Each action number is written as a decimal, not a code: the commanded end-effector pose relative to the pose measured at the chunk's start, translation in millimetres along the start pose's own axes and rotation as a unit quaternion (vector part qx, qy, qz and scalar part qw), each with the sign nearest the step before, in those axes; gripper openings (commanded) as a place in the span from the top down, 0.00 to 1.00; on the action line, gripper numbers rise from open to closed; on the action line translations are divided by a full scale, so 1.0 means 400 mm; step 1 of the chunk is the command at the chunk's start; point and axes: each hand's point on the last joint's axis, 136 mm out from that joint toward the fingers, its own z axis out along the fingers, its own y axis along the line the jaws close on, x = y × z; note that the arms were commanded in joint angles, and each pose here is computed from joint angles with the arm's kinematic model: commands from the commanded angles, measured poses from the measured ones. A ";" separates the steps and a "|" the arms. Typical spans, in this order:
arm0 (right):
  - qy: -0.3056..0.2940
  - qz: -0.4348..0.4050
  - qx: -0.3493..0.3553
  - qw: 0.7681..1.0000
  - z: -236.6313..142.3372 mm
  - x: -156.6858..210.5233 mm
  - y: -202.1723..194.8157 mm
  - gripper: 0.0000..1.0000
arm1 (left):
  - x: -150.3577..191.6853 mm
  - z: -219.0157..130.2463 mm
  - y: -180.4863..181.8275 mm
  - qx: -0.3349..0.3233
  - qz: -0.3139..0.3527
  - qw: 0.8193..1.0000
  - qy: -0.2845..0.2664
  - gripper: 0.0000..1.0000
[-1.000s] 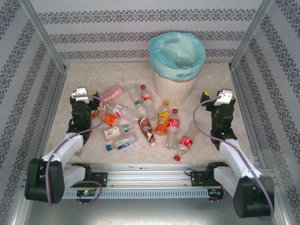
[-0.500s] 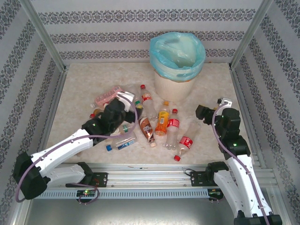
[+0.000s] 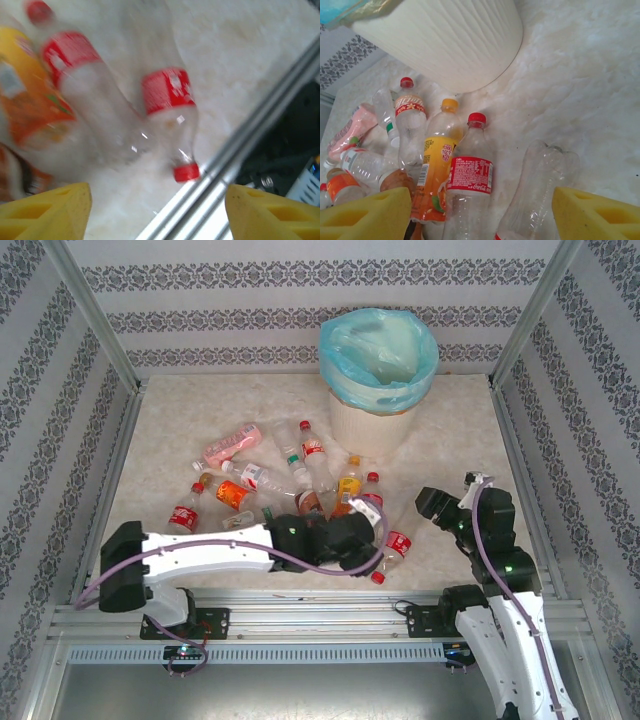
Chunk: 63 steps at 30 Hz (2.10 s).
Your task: Put the plastic bottles in the bin
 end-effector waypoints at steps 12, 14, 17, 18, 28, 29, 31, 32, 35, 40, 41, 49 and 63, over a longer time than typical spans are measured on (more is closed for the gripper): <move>-0.048 0.024 -0.012 0.999 -0.029 -0.028 0.008 0.26 | 0.153 0.149 -0.082 0.049 -0.017 0.988 0.145 0.34; -0.053 0.024 -0.014 0.998 -0.035 -0.026 0.008 0.27 | 0.164 0.169 -0.073 0.037 -0.007 0.987 0.155 0.34; -0.060 0.022 -0.013 0.998 -0.041 -0.026 0.004 0.28 | 0.172 0.195 -0.072 0.030 0.005 0.986 0.162 0.34; -0.061 0.021 -0.012 0.998 -0.041 -0.025 0.002 0.28 | 0.171 0.202 -0.076 0.032 0.006 0.986 0.163 0.34; -0.067 0.033 -0.019 0.997 -0.028 -0.017 -0.005 0.29 | 0.161 0.287 -0.092 0.027 0.013 0.987 0.158 0.36; -0.067 0.034 -0.018 0.997 -0.027 -0.016 -0.007 0.29 | 0.163 0.294 -0.090 0.024 0.015 0.987 0.159 0.37; -0.067 0.034 -0.016 0.997 -0.025 -0.015 -0.009 0.29 | 0.163 0.305 -0.084 0.015 0.018 0.987 0.158 0.37; -0.067 0.034 -0.017 0.997 -0.025 -0.016 -0.008 0.29 | 0.164 0.310 -0.080 0.011 0.018 0.987 0.158 0.38; -0.068 0.034 -0.016 0.997 -0.024 -0.016 -0.010 0.29 | 0.167 0.319 -0.071 0.010 0.013 0.987 0.158 0.43; -0.070 0.035 -0.014 0.997 -0.020 -0.016 -0.013 0.30 | 0.163 0.319 -0.071 0.013 0.008 0.988 0.155 0.49; -0.069 0.037 -0.014 0.997 -0.017 -0.015 -0.014 0.30 | 0.162 0.319 -0.071 0.013 0.008 0.988 0.154 0.51; -0.079 0.042 -0.019 0.996 -0.020 -0.026 -0.008 0.31 | 0.156 0.303 -0.077 0.025 0.001 0.989 0.149 0.68; -0.108 0.046 -0.024 0.993 -0.060 -0.050 0.001 0.30 | 0.133 0.271 -0.071 0.027 -0.005 0.992 0.122 0.78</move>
